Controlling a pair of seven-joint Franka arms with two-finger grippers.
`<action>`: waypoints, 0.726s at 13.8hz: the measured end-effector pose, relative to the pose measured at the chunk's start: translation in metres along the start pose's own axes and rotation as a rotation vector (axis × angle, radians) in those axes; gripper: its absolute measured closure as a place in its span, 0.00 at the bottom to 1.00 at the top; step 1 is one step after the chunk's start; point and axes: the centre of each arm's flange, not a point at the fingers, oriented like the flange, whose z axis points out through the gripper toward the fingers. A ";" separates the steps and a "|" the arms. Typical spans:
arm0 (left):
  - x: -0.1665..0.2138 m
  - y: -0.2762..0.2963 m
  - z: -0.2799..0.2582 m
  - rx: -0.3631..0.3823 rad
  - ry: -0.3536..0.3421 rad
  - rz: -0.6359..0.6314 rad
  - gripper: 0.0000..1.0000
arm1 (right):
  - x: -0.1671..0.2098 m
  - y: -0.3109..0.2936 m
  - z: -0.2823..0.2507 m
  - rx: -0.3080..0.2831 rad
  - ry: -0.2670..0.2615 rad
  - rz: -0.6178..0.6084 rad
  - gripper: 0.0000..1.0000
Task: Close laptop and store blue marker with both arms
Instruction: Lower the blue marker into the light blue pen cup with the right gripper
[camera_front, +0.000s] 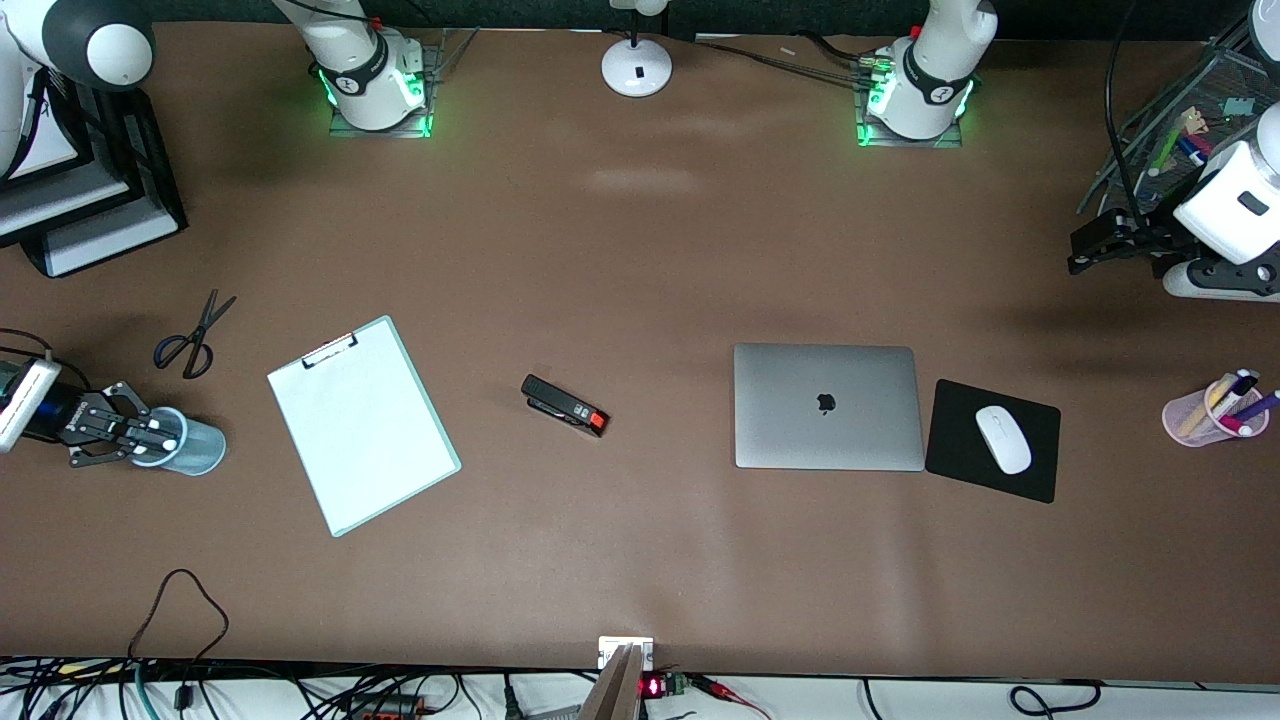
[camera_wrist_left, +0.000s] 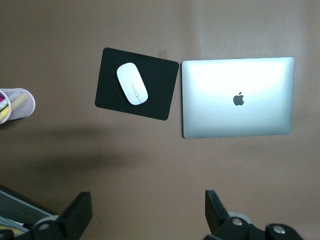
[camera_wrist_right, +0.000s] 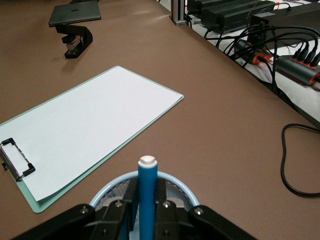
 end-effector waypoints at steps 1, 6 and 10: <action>0.000 0.000 0.000 0.000 0.000 0.000 0.00 | 0.001 0.001 -0.001 -0.002 -0.001 0.009 0.75; 0.000 0.000 0.000 0.000 0.000 0.000 0.00 | 0.011 0.003 -0.010 0.000 0.003 0.082 0.26; 0.000 0.000 0.000 0.000 -0.003 0.000 0.00 | 0.055 0.004 -0.041 0.009 -0.004 0.088 0.00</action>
